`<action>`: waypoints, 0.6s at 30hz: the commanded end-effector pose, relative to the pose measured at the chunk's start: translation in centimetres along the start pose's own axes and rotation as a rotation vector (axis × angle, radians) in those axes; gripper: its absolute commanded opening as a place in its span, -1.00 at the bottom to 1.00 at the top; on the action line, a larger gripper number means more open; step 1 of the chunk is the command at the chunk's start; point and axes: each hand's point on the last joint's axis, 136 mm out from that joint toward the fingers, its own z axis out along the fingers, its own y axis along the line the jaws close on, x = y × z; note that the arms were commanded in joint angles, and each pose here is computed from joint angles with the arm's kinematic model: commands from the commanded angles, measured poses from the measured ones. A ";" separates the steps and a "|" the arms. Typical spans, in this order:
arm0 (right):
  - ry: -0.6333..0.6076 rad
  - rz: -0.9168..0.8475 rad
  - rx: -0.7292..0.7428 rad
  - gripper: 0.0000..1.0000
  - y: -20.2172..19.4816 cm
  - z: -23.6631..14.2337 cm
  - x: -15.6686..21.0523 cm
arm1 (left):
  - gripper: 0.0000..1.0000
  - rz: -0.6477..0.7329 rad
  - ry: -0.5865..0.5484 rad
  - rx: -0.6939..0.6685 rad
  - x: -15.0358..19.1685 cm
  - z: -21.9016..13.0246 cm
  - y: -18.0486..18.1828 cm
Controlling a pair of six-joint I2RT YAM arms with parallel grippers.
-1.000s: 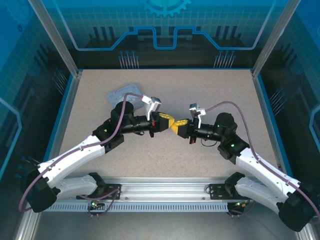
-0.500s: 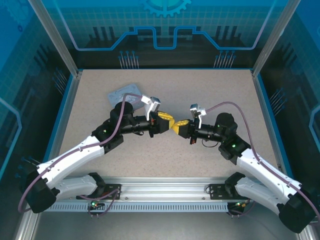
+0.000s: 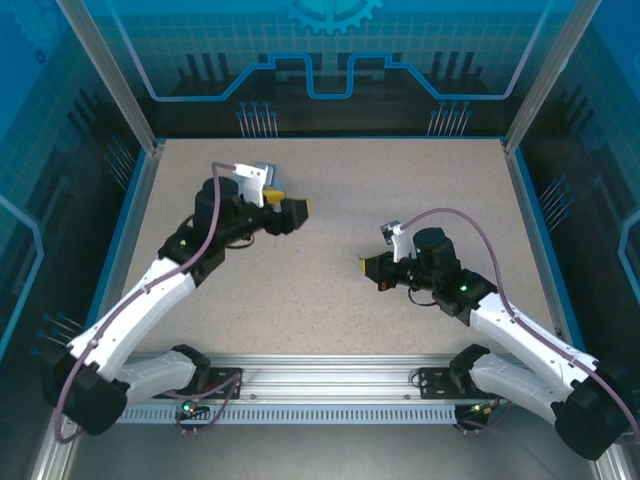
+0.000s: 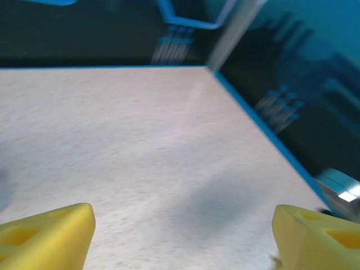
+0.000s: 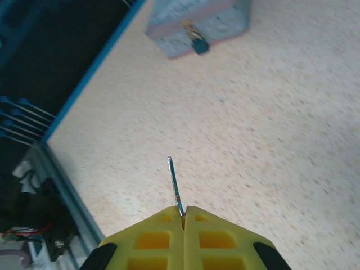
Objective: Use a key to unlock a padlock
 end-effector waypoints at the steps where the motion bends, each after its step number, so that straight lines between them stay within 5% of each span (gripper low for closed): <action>1: 0.014 0.033 0.108 -1.00 -1.9 -0.4 0.1 | 0.68 -0.061 0.103 -0.185 0.8 2.2 6.1; 7: 0.031 0.052 0.136 -1.00 -2.4 -0.6 0.6 | 0.66 -0.118 0.218 -0.371 1.5 7.4 14.3; 18: 0.026 0.054 0.129 -1.00 -2.2 -1.4 1.4 | 0.65 -0.076 0.361 -0.530 3.9 14.2 21.2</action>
